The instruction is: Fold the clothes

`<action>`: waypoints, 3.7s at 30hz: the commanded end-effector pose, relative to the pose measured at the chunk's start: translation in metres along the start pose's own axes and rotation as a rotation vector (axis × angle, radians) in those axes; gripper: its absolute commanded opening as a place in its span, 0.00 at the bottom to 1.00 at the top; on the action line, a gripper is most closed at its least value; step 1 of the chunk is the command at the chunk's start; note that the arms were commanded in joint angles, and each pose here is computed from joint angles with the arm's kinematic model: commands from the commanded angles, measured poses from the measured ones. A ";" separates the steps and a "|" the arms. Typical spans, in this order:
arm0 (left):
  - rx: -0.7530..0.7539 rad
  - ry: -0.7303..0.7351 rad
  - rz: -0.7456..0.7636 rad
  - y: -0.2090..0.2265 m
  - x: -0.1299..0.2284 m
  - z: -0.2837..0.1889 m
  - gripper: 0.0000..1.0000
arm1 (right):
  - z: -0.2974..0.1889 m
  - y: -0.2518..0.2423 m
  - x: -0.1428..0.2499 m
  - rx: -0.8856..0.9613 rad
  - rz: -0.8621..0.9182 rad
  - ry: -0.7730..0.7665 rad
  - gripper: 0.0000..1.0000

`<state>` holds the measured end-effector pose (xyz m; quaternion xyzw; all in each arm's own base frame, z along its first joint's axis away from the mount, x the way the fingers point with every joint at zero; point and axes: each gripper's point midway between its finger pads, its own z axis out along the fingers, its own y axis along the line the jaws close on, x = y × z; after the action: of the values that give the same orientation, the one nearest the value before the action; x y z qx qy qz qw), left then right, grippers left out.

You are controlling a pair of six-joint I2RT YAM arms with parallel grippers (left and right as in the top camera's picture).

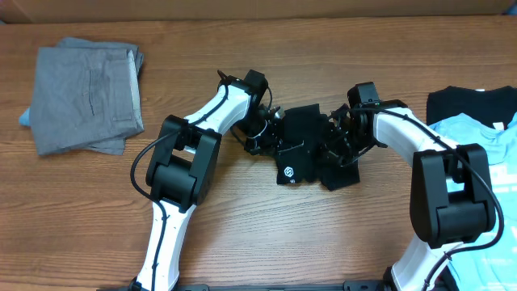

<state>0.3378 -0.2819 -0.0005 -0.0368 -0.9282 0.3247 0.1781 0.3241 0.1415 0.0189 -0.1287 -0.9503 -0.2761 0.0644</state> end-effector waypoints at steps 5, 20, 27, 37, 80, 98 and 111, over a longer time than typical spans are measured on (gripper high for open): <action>-0.087 -0.146 0.070 0.015 -0.003 -0.077 0.04 | -0.084 0.059 0.005 -0.098 -0.180 -0.159 0.22; -0.065 -0.396 0.058 0.022 -0.014 -0.174 0.04 | -0.129 0.068 0.006 -0.041 -0.205 -0.309 0.31; -0.055 -0.515 0.057 0.031 -0.017 -0.225 0.04 | -0.128 0.067 0.008 -0.035 -0.206 -0.299 0.39; -0.057 -0.745 0.064 0.046 -0.021 -0.319 0.04 | -0.128 0.067 0.008 -0.035 -0.206 -0.298 0.40; -0.164 -0.867 -0.528 0.287 0.064 -0.416 0.92 | -0.124 0.059 0.021 -0.012 -0.176 -0.246 0.40; -0.238 -0.978 -0.369 0.199 0.116 -0.456 1.00 | -0.124 0.058 0.022 -0.007 -0.194 -0.239 0.40; -0.490 -0.849 -0.100 0.107 0.147 -0.424 1.00 | -0.125 0.061 0.018 -0.015 -0.208 -0.261 0.44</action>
<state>0.3570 0.0889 0.2697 0.1519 -0.9570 0.1393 -0.2040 0.3263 0.1283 0.1550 -0.0689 -0.9568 -0.2714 -0.0778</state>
